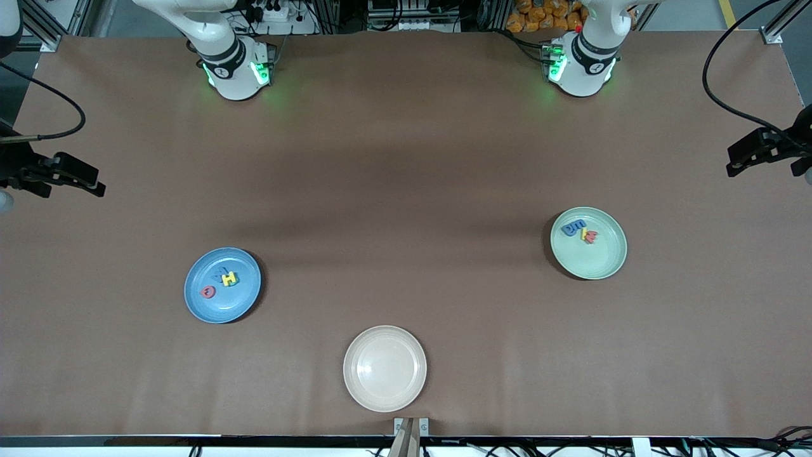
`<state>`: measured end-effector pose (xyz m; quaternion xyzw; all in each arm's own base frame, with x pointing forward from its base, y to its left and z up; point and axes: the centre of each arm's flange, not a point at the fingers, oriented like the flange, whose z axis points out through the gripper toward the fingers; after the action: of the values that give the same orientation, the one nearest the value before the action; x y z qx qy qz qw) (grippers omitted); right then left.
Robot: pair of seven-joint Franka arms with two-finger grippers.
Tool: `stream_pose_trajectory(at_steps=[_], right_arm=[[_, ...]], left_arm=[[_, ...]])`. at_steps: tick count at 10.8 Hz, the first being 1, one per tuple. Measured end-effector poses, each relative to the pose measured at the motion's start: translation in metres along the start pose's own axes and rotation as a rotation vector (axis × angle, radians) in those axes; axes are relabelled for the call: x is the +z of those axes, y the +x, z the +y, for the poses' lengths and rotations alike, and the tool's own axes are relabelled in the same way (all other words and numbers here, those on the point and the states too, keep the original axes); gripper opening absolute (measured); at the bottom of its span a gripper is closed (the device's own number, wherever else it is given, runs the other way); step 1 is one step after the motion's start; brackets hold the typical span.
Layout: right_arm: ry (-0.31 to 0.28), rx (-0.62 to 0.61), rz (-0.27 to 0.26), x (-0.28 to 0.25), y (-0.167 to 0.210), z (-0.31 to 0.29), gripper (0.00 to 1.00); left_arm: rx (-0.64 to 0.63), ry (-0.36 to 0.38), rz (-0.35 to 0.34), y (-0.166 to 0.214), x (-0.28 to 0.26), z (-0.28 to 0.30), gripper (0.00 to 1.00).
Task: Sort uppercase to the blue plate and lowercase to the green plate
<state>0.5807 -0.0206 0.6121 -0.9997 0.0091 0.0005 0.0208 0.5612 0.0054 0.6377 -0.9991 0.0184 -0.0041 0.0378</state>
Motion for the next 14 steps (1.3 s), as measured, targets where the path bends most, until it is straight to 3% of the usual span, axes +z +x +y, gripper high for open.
stream_pose_trajectory(at_steps=[14], right_arm=[[0.0,0.001,0.019,-0.002,0.002,0.002,1.0]], left_arm=[[-0.041,-0.008,-0.088,-0.015,0.006,-0.007,1.0]])
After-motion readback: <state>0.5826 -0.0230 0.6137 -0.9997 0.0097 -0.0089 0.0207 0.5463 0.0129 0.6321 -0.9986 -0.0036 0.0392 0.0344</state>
